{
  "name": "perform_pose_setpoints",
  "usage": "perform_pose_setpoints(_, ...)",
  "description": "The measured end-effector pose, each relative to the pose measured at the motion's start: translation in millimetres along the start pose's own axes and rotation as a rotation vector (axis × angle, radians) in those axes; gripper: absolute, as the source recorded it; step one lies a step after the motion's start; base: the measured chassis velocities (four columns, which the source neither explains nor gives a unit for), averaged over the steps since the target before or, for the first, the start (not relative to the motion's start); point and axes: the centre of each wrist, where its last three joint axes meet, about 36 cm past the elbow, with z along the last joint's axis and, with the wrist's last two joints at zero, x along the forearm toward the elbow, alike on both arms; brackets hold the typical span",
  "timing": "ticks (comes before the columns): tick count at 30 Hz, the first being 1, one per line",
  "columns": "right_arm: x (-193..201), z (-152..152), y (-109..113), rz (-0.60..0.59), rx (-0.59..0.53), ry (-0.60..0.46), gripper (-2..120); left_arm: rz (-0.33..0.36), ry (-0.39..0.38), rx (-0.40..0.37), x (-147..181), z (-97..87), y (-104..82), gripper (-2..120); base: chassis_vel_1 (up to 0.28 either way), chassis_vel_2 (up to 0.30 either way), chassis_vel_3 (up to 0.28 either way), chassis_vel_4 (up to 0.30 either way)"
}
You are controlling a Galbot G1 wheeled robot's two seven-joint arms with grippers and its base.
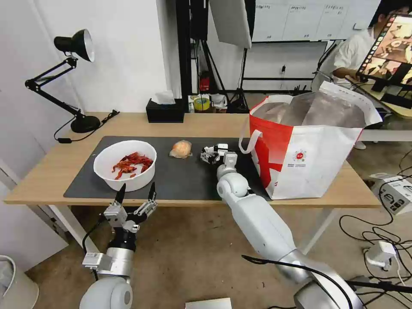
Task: Pick up the trash from the table and place it into the takeout bag.
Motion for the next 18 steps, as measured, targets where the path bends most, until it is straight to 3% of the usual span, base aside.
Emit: perform_pose_setpoints(18,-15,3,8,0.009,0.018,0.026,100,0.001,-0.001,0.001,0,1.7,1.5,100,0.0,0.0,0.0,0.0)
